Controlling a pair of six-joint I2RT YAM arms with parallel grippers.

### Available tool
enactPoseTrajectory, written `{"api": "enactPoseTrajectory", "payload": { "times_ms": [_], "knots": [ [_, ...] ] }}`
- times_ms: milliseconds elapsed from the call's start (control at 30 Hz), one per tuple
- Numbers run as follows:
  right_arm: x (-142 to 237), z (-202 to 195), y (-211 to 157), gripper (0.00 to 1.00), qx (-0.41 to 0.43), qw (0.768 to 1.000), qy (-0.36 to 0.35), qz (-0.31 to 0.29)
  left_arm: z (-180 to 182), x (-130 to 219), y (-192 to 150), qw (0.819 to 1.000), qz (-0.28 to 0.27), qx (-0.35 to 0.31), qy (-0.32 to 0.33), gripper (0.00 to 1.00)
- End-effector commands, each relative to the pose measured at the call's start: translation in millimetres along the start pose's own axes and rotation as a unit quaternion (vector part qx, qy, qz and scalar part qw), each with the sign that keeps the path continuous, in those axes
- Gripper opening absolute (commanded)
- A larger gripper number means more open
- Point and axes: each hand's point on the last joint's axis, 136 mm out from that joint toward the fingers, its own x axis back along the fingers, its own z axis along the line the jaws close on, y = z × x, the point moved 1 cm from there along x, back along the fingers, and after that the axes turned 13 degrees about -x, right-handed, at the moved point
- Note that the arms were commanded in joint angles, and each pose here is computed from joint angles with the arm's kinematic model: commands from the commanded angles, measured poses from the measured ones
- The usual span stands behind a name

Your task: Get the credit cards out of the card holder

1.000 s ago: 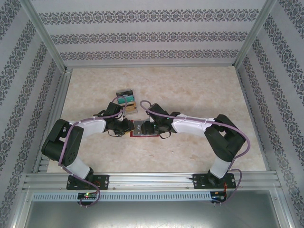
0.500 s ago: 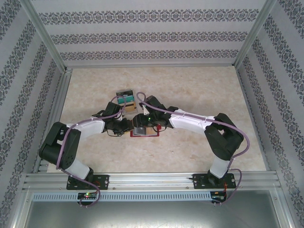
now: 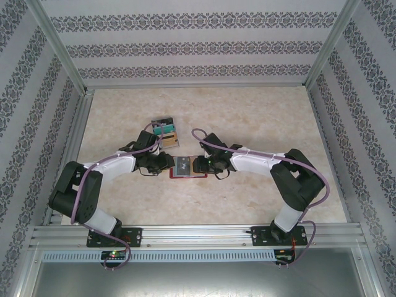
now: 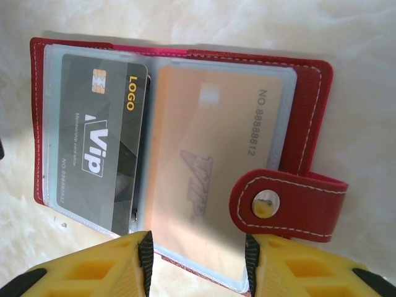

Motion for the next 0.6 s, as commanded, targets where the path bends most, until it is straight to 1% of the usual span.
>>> {"api": "enactPoseTrajectory", "payload": {
  "times_ms": [0, 333, 567],
  "knots": [
    [-1, -3, 1, 0.46, -0.002, 1.000, -0.007, -0.005, -7, -7, -2, 1.000, 0.014, -0.014, -0.009, 0.28],
    [-5, -14, -1, 0.46, 0.000, 0.999, -0.033, -0.001, 2, -15, -10, 1.000, 0.026, -0.006, 0.001, 0.28],
    [-14, -7, -5, 0.46, 0.000, 1.000, -0.016, 0.012, 2, -18, -13, 1.000, 0.031, -0.005, 0.000, 0.28]
  ]
}}
